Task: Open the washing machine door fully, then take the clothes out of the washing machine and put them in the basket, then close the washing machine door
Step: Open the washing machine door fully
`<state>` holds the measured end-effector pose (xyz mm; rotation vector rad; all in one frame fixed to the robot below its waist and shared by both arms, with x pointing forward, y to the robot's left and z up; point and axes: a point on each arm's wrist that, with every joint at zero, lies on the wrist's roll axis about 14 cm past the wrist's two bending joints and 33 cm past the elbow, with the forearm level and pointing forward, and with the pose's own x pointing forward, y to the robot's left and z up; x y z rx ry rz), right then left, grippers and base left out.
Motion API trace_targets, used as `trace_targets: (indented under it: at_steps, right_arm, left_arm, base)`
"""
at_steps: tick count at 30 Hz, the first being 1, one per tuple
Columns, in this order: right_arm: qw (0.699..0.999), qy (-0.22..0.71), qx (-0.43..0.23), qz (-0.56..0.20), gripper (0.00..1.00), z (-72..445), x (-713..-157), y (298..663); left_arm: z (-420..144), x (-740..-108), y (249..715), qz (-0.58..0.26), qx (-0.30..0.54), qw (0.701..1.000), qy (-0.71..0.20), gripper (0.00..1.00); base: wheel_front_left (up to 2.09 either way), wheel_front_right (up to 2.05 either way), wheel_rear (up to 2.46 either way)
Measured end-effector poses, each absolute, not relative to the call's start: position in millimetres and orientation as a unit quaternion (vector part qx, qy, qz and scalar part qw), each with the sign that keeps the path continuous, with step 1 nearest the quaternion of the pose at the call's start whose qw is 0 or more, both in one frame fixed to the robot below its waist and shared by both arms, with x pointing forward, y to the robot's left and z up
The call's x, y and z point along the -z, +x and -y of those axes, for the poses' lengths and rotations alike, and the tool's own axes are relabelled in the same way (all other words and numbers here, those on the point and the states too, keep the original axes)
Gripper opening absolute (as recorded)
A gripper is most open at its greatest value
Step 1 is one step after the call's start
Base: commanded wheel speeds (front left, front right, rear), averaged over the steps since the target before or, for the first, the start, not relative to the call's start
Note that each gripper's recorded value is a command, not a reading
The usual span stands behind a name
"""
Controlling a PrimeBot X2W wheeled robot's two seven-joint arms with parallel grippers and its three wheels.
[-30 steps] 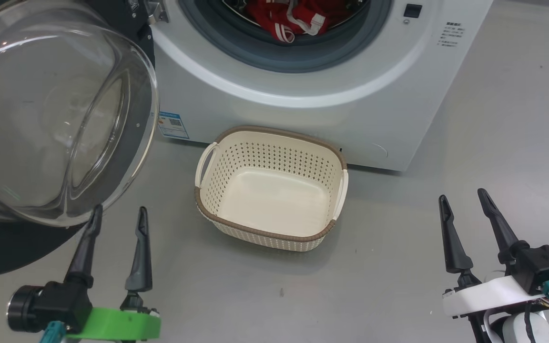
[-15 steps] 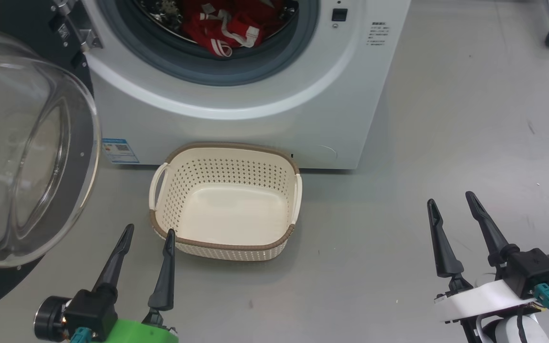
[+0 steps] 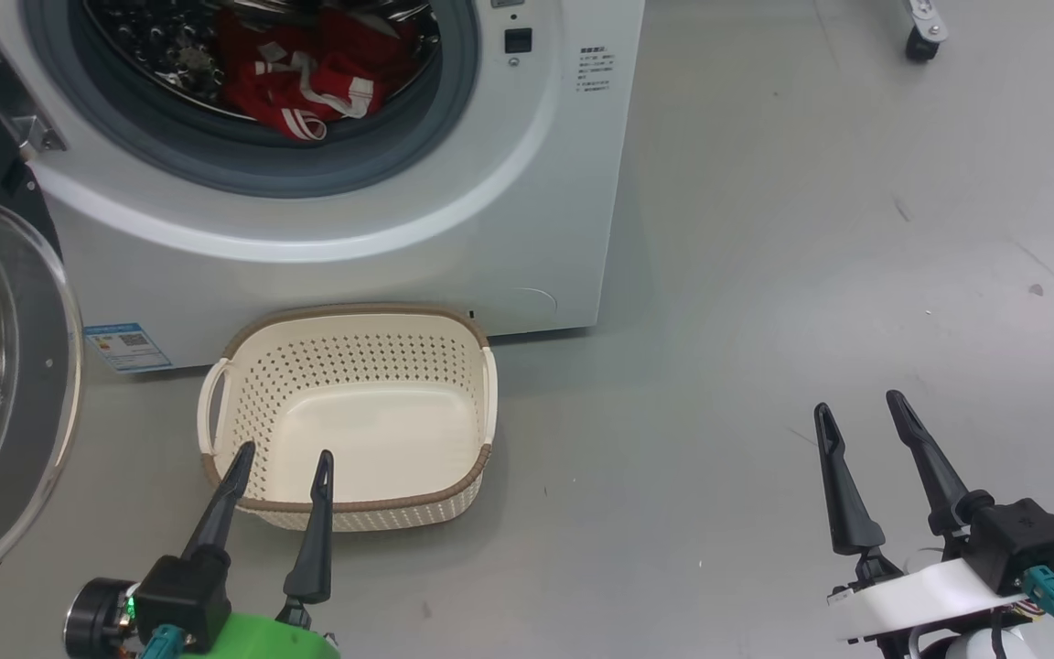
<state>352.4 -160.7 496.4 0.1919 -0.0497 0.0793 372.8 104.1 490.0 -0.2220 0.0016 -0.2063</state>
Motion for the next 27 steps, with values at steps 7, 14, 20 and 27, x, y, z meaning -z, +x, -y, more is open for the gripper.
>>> trace_targets:
  at_steps: [7, 14, 20, 27]
  right_arm:
    - [0.995, 0.094, -0.008, 0.025, 1.0, 176.3, -496.3, 340.6]
    - [0.995, 0.094, -0.006, 0.031, 1.0, 177.0, -500.2, 342.4]
    - [0.995, 0.097, -0.015, 0.03, 1.0, 170.9, -499.7, 343.8]
    - [0.995, 0.098, -0.021, 0.031, 1.0, 167.5, -500.6, 345.0]
  left_arm:
    - [-90.1, -486.7, 374.3, -0.01, 0.122, 0.987, -0.108, 1.0]
    - [-91.7, -481.9, 371.8, -0.02, 0.117, 0.988, -0.101, 1.0]
    - [-103.3, -478.9, 372.8, -0.023, 0.092, 0.991, -0.096, 1.0]
    - [-107.1, -477.9, 371.6, -0.024, 0.083, 0.992, -0.094, 1.0]
  base:
    - [0.0, 0.0, 0.0]
    - [0.0, 0.0, 0.0]
    - [0.0, 0.0, 0.0]
    - [0.0, 0.0, 0.0]
